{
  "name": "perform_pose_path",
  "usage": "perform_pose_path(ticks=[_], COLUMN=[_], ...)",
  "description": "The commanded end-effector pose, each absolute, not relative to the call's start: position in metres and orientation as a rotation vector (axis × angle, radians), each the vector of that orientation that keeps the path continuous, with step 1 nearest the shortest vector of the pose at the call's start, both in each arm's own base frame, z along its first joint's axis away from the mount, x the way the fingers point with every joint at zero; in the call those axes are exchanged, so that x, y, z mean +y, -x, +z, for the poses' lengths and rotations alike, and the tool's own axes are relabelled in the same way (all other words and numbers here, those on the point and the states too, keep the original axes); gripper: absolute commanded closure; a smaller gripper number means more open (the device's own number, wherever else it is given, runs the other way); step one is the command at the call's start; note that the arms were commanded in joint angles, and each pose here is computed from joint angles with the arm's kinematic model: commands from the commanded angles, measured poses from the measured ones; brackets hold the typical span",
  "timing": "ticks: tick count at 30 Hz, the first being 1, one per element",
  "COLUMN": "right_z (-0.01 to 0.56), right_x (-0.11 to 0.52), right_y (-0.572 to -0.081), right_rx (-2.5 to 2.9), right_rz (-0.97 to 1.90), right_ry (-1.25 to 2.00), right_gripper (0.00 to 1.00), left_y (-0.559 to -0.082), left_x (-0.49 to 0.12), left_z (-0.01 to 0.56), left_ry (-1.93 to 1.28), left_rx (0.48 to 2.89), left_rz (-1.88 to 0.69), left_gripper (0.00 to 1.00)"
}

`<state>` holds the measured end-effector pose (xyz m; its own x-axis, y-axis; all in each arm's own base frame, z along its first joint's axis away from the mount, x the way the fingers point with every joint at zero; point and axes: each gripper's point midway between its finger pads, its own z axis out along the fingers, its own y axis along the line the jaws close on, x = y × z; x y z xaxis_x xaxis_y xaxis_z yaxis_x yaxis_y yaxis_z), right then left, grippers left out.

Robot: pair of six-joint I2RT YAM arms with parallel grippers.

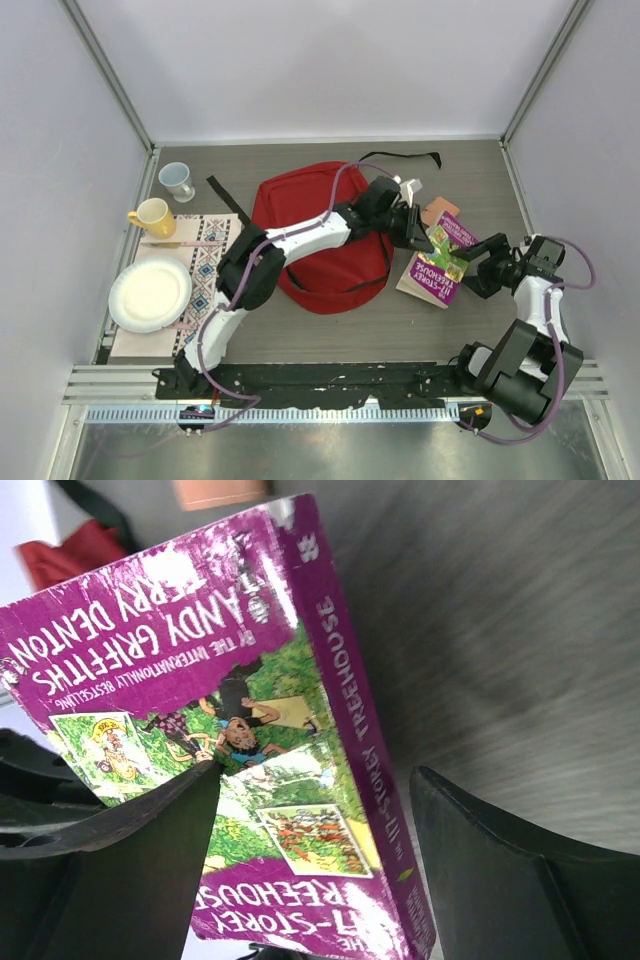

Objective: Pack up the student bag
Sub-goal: Pick up the book from the center of the board.

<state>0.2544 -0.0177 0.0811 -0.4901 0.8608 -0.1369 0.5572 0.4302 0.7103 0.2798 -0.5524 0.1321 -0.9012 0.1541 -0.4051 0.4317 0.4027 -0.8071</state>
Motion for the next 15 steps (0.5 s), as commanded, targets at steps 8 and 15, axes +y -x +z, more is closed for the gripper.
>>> perform_pose_path(ticks=[8, 15], right_z=[0.159, 0.194], right_x=[0.002, 0.032], right_y=[-0.277, -0.287], right_rx=[2.009, 1.987], right_rz=[1.0, 1.067], right_ry=[-0.94, -0.738], right_gripper=[0.13, 0.13], left_y=[-0.287, -0.282], left_x=[-0.523, -0.52], left_z=[0.277, 0.305], left_ry=[-0.565, -0.558], left_rx=[1.979, 1.865], left_rz=[-1.774, -1.892], left_gripper=[1.0, 1.0])
